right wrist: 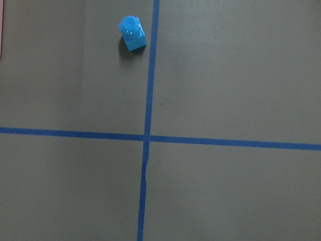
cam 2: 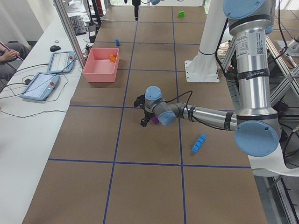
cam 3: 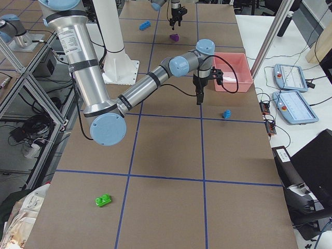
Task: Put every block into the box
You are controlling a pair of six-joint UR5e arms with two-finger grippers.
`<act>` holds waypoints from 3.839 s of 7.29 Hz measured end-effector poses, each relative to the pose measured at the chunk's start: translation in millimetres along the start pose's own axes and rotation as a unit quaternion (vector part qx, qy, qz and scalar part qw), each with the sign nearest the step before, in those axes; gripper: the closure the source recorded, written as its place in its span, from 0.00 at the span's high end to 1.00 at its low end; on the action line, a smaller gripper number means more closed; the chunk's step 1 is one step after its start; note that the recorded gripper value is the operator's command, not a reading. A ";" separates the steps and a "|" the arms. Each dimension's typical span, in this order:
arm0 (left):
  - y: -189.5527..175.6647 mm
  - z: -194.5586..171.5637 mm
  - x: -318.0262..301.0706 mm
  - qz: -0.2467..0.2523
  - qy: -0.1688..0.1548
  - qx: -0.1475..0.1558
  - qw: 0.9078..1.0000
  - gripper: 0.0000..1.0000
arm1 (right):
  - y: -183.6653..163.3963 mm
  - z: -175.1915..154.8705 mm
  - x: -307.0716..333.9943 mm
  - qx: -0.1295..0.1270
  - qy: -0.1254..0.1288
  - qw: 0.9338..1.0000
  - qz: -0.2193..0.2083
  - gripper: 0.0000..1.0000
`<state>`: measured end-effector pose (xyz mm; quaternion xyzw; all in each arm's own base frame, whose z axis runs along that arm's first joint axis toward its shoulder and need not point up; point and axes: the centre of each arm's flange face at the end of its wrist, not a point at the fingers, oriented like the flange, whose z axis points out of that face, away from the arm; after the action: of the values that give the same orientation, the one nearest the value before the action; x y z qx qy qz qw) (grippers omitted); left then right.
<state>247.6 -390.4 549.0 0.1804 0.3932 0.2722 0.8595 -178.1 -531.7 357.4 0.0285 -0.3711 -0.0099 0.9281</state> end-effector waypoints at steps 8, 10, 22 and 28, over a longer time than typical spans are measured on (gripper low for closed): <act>-15.4 34.0 54.8 0.013 -0.002 -0.001 1.000 0.00 | 7.1 4.1 9.3 -0.003 0.005 1.000 -0.001 0.99; -25.8 17.6 66.6 -0.031 0.007 0.016 0.999 0.00 | 5.4 6.0 9.1 -0.004 0.005 1.000 -0.003 0.99; -493.9 -71.1 164.5 -0.400 -0.011 0.138 0.906 0.00 | -138.7 94.9 -3.9 0.001 0.004 1.000 -0.029 0.99; -575.7 -33.0 127.6 -0.390 -0.102 0.097 0.910 1.00 | -164.0 101.4 -11.7 -0.005 0.009 1.000 -0.021 0.99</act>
<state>479.0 -762.3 153.0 0.1219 0.3673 -0.1441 0.9108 -256.1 -699.5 412.8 0.0316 -0.3624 -0.0306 0.9310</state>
